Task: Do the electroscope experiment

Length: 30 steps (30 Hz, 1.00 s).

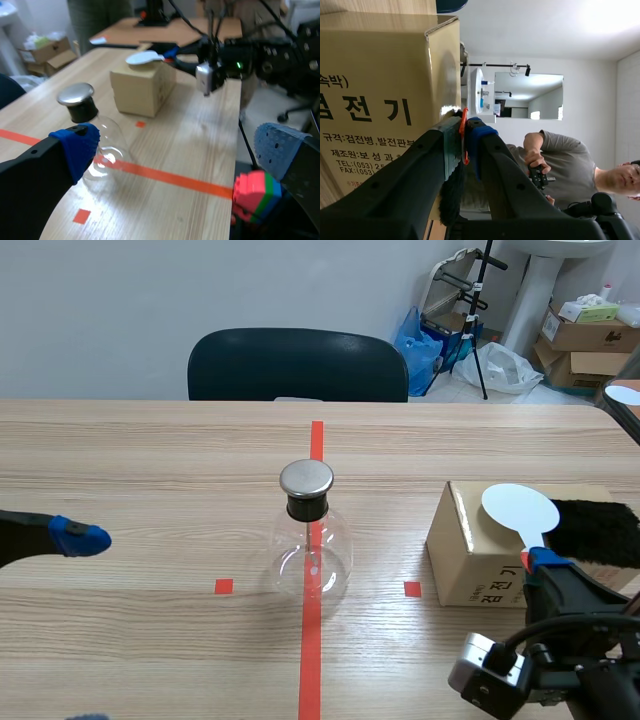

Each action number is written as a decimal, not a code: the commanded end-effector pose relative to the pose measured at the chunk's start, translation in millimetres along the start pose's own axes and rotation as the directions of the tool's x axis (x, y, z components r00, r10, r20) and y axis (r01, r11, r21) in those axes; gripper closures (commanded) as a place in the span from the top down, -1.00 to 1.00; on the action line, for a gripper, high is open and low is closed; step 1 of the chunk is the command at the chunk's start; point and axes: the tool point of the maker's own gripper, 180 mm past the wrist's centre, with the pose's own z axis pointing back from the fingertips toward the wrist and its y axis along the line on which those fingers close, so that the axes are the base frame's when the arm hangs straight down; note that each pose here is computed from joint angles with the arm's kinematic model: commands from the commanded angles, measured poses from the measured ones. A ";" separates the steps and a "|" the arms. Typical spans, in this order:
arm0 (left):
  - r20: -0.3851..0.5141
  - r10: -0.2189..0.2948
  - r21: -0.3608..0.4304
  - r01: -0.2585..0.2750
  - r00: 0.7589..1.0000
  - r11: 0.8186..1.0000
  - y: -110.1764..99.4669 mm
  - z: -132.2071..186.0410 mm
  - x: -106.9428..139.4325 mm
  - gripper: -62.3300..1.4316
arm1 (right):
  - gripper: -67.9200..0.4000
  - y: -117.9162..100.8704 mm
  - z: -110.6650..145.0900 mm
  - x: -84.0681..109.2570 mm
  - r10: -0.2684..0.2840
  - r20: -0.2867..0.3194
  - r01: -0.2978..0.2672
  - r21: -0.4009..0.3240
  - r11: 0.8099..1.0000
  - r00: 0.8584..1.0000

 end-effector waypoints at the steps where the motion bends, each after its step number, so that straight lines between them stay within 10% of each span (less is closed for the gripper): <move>1: 0.033 -0.008 0.007 0.008 0.999 1.000 3.2 -1.9 6.6 1.00 | -0.96 -14.0 -6.4 -1.7 0.023 -0.010 -0.024 -0.069 0.997 1.000; 30: 0.005 -0.007 0.007 0.007 1.000 1.000 3.1 -1.9 1.4 1.00 | -0.96 4.2 1.6 11.0 -0.033 -0.007 0.032 -0.025 0.999 0.999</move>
